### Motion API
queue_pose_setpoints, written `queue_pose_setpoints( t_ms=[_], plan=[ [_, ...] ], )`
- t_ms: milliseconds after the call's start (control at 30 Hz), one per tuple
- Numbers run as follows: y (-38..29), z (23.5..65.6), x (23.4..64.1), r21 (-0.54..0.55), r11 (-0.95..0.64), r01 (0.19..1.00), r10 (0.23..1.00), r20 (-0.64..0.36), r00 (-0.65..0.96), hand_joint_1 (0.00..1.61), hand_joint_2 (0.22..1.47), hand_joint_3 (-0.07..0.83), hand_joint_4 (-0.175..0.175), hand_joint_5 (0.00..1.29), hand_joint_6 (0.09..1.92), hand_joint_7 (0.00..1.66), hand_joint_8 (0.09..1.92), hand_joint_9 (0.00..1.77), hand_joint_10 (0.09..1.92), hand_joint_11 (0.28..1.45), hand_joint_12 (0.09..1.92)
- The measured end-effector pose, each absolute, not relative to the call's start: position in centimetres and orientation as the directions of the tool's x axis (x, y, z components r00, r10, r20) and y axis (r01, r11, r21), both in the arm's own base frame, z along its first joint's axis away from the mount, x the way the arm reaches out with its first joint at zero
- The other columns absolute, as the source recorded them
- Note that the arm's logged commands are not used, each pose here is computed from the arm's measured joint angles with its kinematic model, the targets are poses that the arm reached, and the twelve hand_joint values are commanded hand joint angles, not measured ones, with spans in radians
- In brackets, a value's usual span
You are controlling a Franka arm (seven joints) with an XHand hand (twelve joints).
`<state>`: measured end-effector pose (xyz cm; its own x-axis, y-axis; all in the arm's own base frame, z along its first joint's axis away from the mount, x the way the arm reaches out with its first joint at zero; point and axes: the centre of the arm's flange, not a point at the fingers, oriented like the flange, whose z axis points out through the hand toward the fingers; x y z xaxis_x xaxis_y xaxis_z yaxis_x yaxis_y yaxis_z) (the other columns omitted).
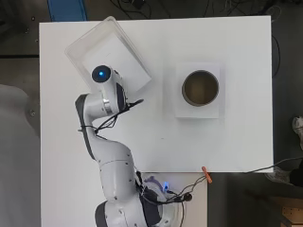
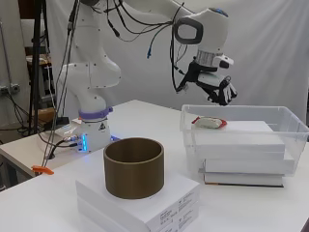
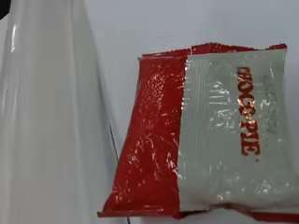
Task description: Teleoperate dual arm-hand system to remove items from a box
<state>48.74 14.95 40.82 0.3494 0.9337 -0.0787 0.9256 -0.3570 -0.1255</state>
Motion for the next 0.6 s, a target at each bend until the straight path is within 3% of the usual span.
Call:
queue_pose_setpoints(
  t_ms=[33,67,100,133,200,267,367,433,600],
  plan=[
    [14.8,41.1,48.7,-0.121,-0.357,0.926,0.934,-0.075,0.350,1.07,1.26,0.019,0.175,0.69,1.91,1.08,1.92,1.35,1.91,1.14,1.90],
    [14.0,40.9,48.9,-0.117,-0.373,0.920,0.927,-0.082,0.365,0.73,1.16,0.017,0.115,0.54,1.39,0.86,1.46,1.07,1.46,0.91,1.41],
    [13.0,40.4,49.3,-0.116,-0.394,0.912,0.919,-0.090,0.385,0.47,1.08,0.013,0.069,0.48,0.87,0.71,0.95,0.86,0.97,0.76,0.86],
    [11.3,39.9,49.8,-0.115,-0.427,0.897,0.903,-0.102,0.417,0.32,1.04,0.009,0.047,0.47,0.50,0.67,0.57,0.78,0.59,0.71,0.48],
    [6.4,38.9,50.7,-0.125,-0.531,0.838,0.846,-0.127,0.518,0.21,1.01,0.002,0.032,0.51,0.14,0.69,0.18,0.77,0.19,0.69,0.12],
    [1.3,38.6,51.0,-0.132,-0.623,0.771,0.781,-0.139,0.608,0.19,1.01,0.001,0.027,0.53,0.09,0.72,0.09,0.79,0.09,0.70,0.09],
    [-3.8,38.7,50.7,-0.125,-0.715,0.688,0.699,-0.158,0.698,0.18,1.01,0.002,0.023,0.54,0.09,0.74,0.09,0.81,0.09,0.71,0.09],
    [-2.1,38.8,50.7,-0.108,-0.699,0.707,0.713,-0.175,0.679,0.17,1.02,0.003,0.022,0.54,0.09,0.75,0.09,0.82,0.09,0.72,0.09],
    [11.7,39.6,49.3,-0.027,-0.507,0.861,0.839,-0.242,0.487,0.16,1.01,-0.001,0.031,0.56,0.09,0.72,0.09,0.76,0.09,0.65,0.09]
  ],
)
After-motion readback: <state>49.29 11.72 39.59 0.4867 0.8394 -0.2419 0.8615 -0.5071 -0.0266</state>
